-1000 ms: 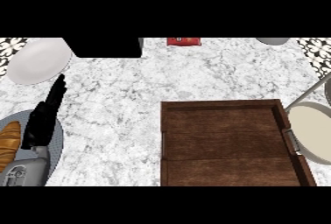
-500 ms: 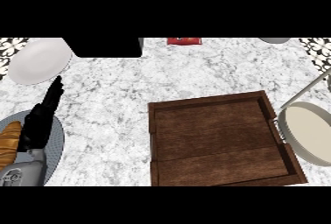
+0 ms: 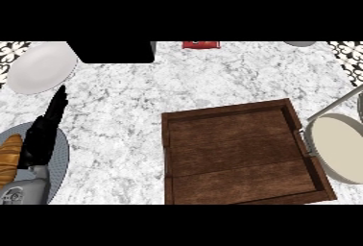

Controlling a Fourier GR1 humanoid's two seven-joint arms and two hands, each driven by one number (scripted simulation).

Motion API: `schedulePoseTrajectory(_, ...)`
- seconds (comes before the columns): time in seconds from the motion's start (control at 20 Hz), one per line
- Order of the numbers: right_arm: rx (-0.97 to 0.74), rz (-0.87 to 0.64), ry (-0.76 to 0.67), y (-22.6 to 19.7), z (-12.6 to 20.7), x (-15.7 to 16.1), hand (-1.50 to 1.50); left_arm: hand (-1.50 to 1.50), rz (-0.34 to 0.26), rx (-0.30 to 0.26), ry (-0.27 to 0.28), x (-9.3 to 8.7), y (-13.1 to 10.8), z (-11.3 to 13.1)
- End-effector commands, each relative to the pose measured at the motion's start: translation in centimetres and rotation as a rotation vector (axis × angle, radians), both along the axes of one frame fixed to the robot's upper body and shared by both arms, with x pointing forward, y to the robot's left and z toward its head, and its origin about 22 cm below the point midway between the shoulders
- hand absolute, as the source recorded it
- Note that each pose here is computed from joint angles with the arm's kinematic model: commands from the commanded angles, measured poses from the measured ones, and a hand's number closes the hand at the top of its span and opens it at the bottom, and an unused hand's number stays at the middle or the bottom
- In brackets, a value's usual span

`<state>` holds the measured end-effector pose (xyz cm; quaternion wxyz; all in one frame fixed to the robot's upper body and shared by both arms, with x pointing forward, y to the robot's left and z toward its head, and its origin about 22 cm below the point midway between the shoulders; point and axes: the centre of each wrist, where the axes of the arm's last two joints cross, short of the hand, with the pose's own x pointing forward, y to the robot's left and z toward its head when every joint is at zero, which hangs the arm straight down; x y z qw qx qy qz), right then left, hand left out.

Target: Pick the can from the tray and place it in the tiered basket

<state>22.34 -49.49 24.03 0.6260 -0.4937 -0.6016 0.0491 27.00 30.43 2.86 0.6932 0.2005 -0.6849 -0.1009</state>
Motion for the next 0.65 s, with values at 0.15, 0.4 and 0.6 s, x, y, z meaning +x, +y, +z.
schedulePoseTrajectory(0.15, 0.129, -0.051, 0.051, -4.6, 1.7, -7.1, -1.5, 0.0, -0.001, -0.023, -0.007, 0.6, 1.0, 0.5)
schedulePoseTrajectory(0.4, 0.155, -0.039, 0.001, -9.4, 0.1, -14.1, -1.5, 0.0, 0.007, 0.008, 0.003, -0.3, -0.1, 0.5)
schedulePoseTrajectory(0.6, 0.235, -0.006, -0.081, -12.7, -2.3, -17.9, -1.5, 0.0, 0.001, -0.004, 0.011, 0.1, -0.3, 0.7)
